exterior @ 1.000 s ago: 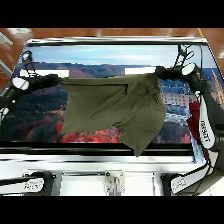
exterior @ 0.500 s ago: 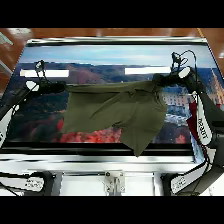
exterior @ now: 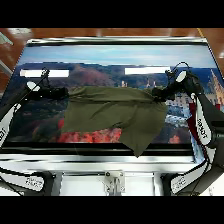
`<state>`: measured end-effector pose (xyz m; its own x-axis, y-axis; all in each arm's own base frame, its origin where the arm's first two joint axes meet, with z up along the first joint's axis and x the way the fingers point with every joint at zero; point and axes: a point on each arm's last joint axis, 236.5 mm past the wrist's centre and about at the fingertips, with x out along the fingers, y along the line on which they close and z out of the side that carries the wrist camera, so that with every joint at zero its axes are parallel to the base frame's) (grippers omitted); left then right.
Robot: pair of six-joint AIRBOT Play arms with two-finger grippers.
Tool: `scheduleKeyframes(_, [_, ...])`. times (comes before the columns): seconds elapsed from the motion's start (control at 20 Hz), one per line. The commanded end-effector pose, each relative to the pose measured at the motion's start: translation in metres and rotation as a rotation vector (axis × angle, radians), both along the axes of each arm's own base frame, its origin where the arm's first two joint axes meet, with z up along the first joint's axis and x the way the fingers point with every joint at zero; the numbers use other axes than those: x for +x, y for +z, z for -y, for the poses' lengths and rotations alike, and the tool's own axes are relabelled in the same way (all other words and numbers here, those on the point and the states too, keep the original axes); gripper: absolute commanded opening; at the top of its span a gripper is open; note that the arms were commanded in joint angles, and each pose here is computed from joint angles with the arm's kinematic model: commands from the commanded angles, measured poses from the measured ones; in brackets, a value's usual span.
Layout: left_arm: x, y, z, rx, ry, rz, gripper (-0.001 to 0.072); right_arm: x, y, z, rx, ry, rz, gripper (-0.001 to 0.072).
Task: Fold the shirts.
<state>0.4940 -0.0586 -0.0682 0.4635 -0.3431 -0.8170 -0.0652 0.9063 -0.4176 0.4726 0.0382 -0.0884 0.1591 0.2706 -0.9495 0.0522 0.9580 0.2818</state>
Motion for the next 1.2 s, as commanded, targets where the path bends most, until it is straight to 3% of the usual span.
scheduleKeyframes(0.0, [-0.005,-0.006,-0.003,-0.023,0.024,-0.041,0.0093,0.003,-0.002,0.001,0.006,-0.057,-0.002,0.0107])
scheduleKeyframes(0.05, [-0.007,-0.006,-0.003,-0.028,0.024,-0.050,0.0334,0.004,0.000,-0.005,0.032,-0.065,-0.002,0.0295])
scheduleKeyframes(0.1, [-0.011,-0.006,-0.003,-0.043,0.038,-0.074,0.0589,0.003,0.004,-0.010,0.057,-0.068,-0.005,0.0583])
scheduleKeyframes(0.15, [-0.018,-0.006,-0.005,-0.060,0.038,-0.110,0.0680,-0.001,0.012,-0.012,0.062,-0.061,-0.011,0.0645])
scheduleKeyframes(0.25, [-0.037,-0.002,-0.012,-0.094,0.013,-0.192,0.0663,-0.020,0.029,0.003,-0.016,-0.014,-0.043,0.0645])
scheduleKeyframes(0.4, [-0.069,0.007,-0.036,-0.138,-0.003,-0.292,0.0663,-0.068,0.056,0.065,-0.268,0.014,-0.165,0.0644])
scheduleKeyframes(0.5, [-0.104,0.006,-0.048,-0.170,-0.024,-0.363,0.0662,-0.109,0.063,0.107,-0.365,-0.046,-0.274,0.0642])
scheduleKeyframes(0.6, [-0.147,-0.010,-0.054,-0.201,-0.023,-0.429,0.0663,-0.146,0.050,0.115,-0.312,-0.133,-0.338,0.0641])
scheduleKeyframes(0.75, [-0.196,-0.035,-0.047,-0.269,-0.032,-0.478,0.0679,-0.164,0.028,0.072,-0.054,-0.210,-0.277,0.0642])
scheduleKeyframes(0.85, [-0.206,-0.039,-0.030,-0.345,-0.058,-0.468,0.0680,-0.162,0.022,0.053,0.049,-0.267,-0.238,0.0643])
scheduleKeyframes(1.15, [-0.200,-0.048,-0.009,-0.343,-0.079,-0.436,0.0664,-0.155,0.021,0.035,0.093,-0.252,-0.215,0.0642])
